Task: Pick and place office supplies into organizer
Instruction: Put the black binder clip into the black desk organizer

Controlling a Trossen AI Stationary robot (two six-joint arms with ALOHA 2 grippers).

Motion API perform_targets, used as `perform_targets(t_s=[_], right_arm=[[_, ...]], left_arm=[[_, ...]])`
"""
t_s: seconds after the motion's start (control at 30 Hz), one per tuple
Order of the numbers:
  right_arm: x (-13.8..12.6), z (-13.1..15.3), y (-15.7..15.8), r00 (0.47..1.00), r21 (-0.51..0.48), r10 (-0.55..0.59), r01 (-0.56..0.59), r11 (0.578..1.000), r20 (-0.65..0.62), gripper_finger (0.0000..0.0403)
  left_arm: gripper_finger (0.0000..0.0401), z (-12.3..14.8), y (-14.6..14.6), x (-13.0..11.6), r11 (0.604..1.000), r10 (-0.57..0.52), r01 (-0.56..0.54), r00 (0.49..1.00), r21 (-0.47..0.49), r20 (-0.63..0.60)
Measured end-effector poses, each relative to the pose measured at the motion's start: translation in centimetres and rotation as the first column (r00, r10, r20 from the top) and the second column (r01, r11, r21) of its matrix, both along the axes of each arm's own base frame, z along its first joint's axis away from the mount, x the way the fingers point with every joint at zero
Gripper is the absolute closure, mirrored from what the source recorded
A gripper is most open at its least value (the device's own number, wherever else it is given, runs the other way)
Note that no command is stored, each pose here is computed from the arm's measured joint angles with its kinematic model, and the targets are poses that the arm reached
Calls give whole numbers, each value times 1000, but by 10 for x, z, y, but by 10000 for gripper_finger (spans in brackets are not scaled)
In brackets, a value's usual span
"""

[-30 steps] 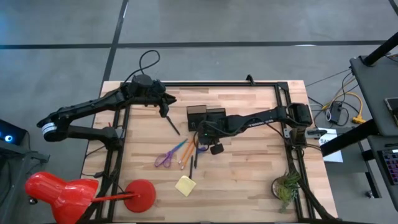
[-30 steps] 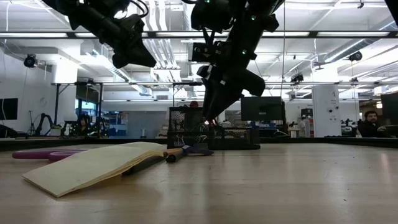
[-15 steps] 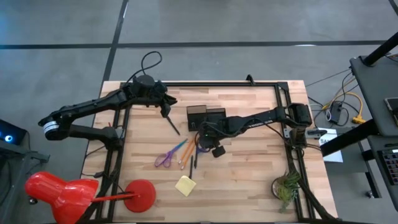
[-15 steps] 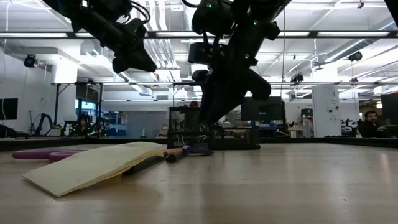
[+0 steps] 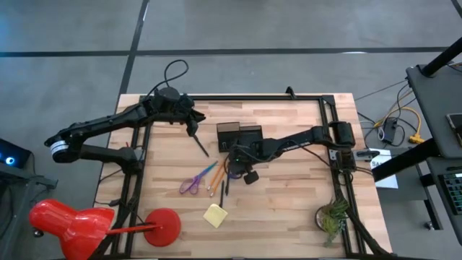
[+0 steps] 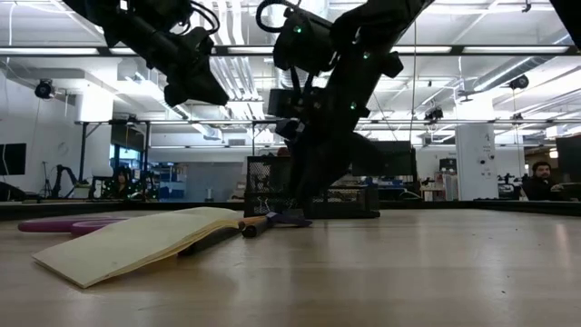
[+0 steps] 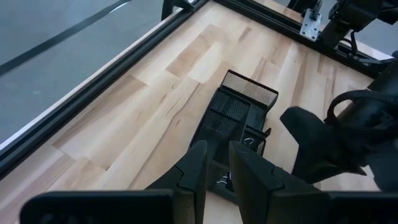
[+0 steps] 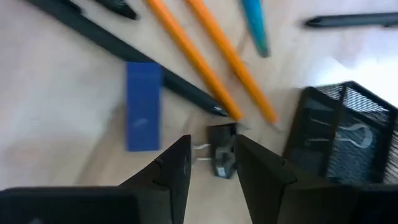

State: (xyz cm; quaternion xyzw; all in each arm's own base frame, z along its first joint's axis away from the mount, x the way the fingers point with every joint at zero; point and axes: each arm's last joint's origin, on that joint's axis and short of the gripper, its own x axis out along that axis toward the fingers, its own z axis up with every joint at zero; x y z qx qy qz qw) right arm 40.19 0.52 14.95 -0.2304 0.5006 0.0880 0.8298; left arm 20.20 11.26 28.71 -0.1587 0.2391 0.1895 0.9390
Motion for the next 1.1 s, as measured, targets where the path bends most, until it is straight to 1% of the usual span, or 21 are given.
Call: perform_targets(t_s=[0.1,0.27,0.4,0.57,0.7,0.77,0.83,0.9,0.97,1.03,1.1], right_arm=[[0,-1,-2,1000,-36,-23,23,999,0,297],[0,-1,-2,1000,-38,-23,23,999,-5,318],[0,-1,-2,999,-57,-31,31,998,-8,345],[-2,-2,-3,999,-58,-46,45,997,-20,387],[0,3,-7,992,-45,-124,123,991,-16,394],[3,11,-9,988,-28,-156,156,987,7,394],[5,28,-13,975,-5,-211,212,977,63,395],[7,49,-20,948,16,-285,286,958,142,395],[6,64,-29,920,29,-342,343,939,191,395],[4,66,-40,902,30,-384,386,922,197,395],[2,63,-49,899,31,-405,406,914,170,395]], left_arm=[[349,0,0,0,1000,0,0,1000,0,0],[349,0,0,0,1000,0,0,1000,0,-1],[349,0,0,0,1000,0,0,1000,0,-1],[349,0,0,0,1000,0,0,1000,0,-1],[349,0,0,0,1000,0,0,1000,0,-1],[349,0,0,0,1000,0,0,1000,0,-1],[349,0,0,0,1000,-1,1,1000,0,0],[349,0,0,0,1000,-1,1,1000,0,-1],[349,0,0,0,1000,-1,1,1000,0,-1],[349,0,0,0,1000,-1,1,1000,0,0],[349,0,0,0,1000,-1,1,1000,1,2]])
